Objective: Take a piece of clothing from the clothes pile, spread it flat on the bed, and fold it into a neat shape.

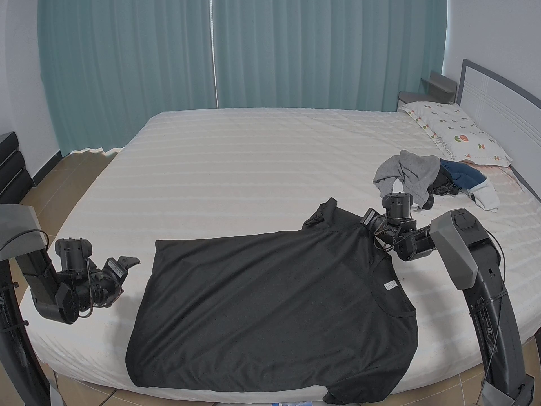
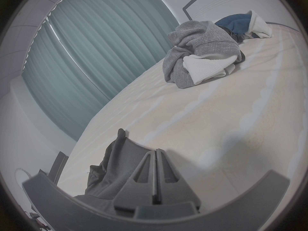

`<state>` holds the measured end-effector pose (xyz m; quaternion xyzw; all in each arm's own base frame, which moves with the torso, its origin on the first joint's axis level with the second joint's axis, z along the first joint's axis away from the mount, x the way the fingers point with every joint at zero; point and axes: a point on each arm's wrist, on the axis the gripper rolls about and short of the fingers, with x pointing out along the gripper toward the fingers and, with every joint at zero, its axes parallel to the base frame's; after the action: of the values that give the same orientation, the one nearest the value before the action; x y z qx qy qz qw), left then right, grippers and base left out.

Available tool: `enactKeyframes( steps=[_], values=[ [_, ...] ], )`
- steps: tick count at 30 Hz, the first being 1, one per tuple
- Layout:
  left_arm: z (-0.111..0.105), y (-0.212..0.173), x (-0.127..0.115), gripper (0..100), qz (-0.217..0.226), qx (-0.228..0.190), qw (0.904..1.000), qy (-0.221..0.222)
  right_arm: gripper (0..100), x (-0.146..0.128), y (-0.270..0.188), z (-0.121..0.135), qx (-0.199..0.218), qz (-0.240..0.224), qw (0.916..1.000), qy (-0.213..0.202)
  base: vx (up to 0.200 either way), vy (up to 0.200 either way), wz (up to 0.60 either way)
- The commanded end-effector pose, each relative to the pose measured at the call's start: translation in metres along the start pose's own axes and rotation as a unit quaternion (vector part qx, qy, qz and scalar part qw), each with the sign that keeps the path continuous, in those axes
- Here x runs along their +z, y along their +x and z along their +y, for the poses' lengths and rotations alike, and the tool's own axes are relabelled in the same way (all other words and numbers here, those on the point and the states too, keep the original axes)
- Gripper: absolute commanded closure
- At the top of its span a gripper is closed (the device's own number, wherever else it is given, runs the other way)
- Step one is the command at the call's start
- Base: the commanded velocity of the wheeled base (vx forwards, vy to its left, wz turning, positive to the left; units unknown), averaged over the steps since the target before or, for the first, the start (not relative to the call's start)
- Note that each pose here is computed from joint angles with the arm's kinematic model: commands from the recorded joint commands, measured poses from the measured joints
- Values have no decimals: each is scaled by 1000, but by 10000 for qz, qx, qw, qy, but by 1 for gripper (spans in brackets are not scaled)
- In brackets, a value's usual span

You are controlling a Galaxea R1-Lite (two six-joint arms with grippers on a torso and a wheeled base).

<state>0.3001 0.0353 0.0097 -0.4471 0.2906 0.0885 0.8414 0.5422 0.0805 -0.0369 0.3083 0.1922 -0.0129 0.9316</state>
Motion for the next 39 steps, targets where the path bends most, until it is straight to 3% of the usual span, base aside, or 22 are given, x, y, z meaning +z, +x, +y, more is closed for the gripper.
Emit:
enactKeyframes(
  steps=[1, 8, 12, 17, 39],
  values=[
    [-33, 33, 19, 0, -360, -559, 9975, 238, 100, 0, -1, 0, -57, -32, 9999, 100, 0, 0, 0],
    [-52, 94, 15, 0, -406, -460, 9972, 418, 100, 1, 0, 1, -60, -65, 9999, 131, 0, 0, 0],
    [-61, 127, 15, 0, -745, -351, 9954, 482, 100, 1, 0, 3, -16, -108, 9999, 122, 0, 0, 0],
    [-60, 149, 18, 0, -802, -237, 9953, 486, 100, 3, -2, 9, 50, -144, 9998, 115, 0, 0, 0],
    [-60, 160, 14, 0, -842, -232, 9939, 678, 100, 5, 0, 4, 27, -182, 9997, 139, 0, 0, 0]
  ],
)
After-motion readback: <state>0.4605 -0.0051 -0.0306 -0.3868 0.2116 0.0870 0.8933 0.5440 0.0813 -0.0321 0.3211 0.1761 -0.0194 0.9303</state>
